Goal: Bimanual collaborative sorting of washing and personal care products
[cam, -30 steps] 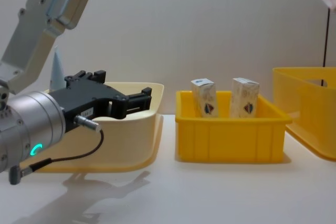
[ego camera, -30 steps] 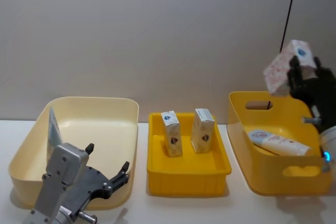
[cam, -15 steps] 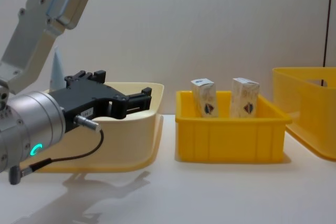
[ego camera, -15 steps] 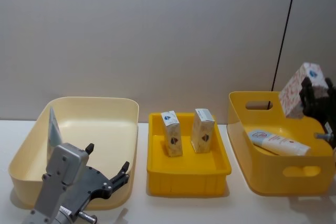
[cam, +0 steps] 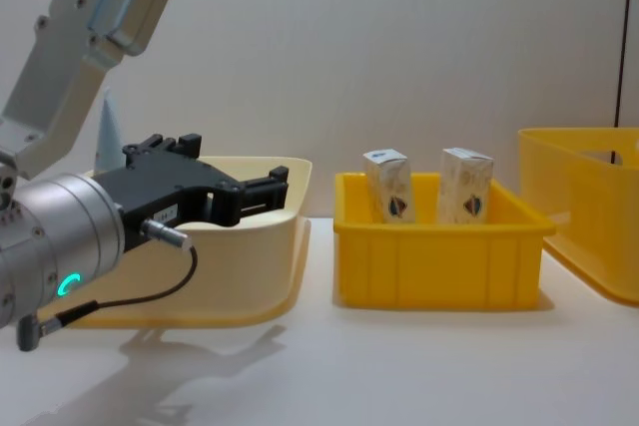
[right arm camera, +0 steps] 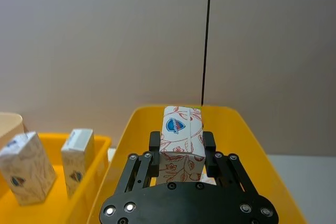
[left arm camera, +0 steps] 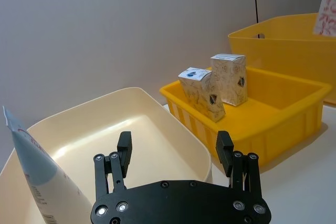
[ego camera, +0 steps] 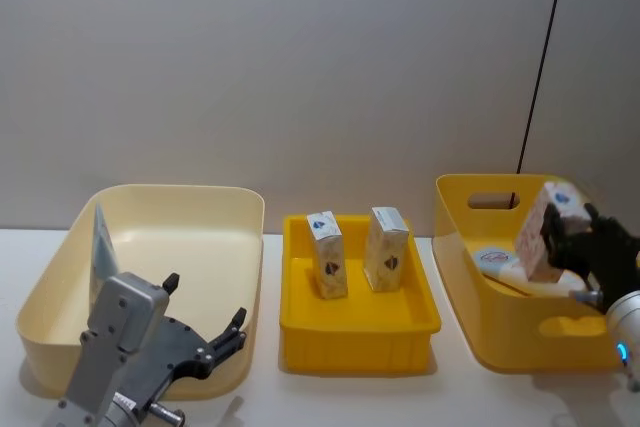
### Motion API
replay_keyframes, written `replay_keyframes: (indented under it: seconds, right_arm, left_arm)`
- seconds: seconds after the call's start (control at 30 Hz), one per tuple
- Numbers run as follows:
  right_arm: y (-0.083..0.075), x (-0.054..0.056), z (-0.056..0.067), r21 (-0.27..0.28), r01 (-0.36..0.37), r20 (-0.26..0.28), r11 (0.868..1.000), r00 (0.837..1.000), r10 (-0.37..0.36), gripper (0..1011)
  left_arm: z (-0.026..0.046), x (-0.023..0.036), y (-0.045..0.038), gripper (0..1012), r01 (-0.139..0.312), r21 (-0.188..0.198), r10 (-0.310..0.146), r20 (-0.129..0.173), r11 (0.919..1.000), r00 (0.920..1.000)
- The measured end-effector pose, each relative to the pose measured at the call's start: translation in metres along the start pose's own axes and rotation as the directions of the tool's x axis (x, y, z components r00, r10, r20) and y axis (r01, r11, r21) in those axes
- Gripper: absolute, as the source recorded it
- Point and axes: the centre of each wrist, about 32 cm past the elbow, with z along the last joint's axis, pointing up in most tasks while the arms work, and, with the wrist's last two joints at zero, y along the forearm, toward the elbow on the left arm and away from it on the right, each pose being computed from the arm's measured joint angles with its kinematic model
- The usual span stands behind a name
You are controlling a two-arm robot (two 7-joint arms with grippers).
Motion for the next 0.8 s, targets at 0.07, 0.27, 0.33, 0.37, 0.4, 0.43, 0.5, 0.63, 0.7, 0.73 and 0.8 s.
replay_keyframes:
  seconds: [0.07, 0.27, 0.33, 0.37, 0.4, 0.43, 0.5, 0.63, 0.7, 0.73, 0.8]
  right_arm:
    - [0.002, -0.002, -0.004, -0.034, 0.005, 0.011, 0.999, 1.0, -0.005, 459]
    - [0.007, -0.01, -0.012, -0.094, 0.015, 0.036, 0.995, 0.999, -0.012, 459]
    - [0.008, -0.011, -0.014, -0.105, 0.018, 0.04, 0.994, 0.999, -0.014, 459]
    - [0.009, -0.012, -0.015, -0.113, 0.02, 0.045, 0.993, 0.999, -0.015, 459]
    - [0.009, -0.013, -0.016, -0.117, 0.021, 0.047, 0.993, 0.999, -0.016, 459]
    - [0.009, -0.013, -0.016, -0.12, 0.023, 0.049, 0.992, 0.999, -0.017, 472]
    - [0.01, -0.014, -0.017, -0.13, 0.025, 0.054, 0.991, 0.998, -0.018, 517]
    - [0.011, -0.016, -0.019, -0.143, 0.028, 0.06, 0.989, 0.998, -0.019, 631]
    - [0.012, -0.017, -0.02, -0.149, 0.029, 0.063, 0.988, 0.998, -0.02, 693]
    - [0.012, -0.017, -0.021, -0.151, 0.03, 0.064, 0.988, 0.998, -0.02, 730]
    - [0.012, -0.018, -0.021, -0.155, 0.03, 0.066, 0.987, 0.998, -0.02, 767]
  left_arm:
    - [0.0, 0.0, 0.0, 1000, 0.0, 0.0, 0.0, 0.0, 1.0, 1.0]
    - [0.0, 0.0, 0.0, 1000, 0.0, 0.0, 0.0, 0.0, 1.0, 1.0]
    - [0.0, 0.0, 0.0, 1000, 0.0, 0.0, 0.0, 0.0, 1.0, 1.0]
    - [0.0, 0.0, 0.0, 999, 0.0, 0.0, 0.0, 0.0, 1.0, 1.0]
    - [0.0, 0.0, 0.0, 1000, 0.0, 0.0, 0.0, 0.0, 1.0, 1.0]
    - [0.0, 0.0, 0.0, 1000, 0.0, 0.0, 0.0, 0.0, 1.0, 1.0]
    - [0.0, 0.0, 0.0, 1000, 0.0, 0.0, 0.0, 0.0, 1.0, 1.0]
    - [0.0, 0.0, 0.0, 1000, 0.0, 0.0, 0.0, 0.0, 1.0, 1.0]
    - [0.0, 0.0, 0.0, 1000, 0.0, 0.0, 0.0, 0.0, 1.0, 1.0]
    - [0.0, 0.0, 0.0, 1000, 0.0, 0.0, 0.0, 0.0, 1.0, 1.0]
    - [0.0, 0.0, 0.0, 1000, 0.0, 0.0, 0.0, 0.0, 1.0, 1.0]
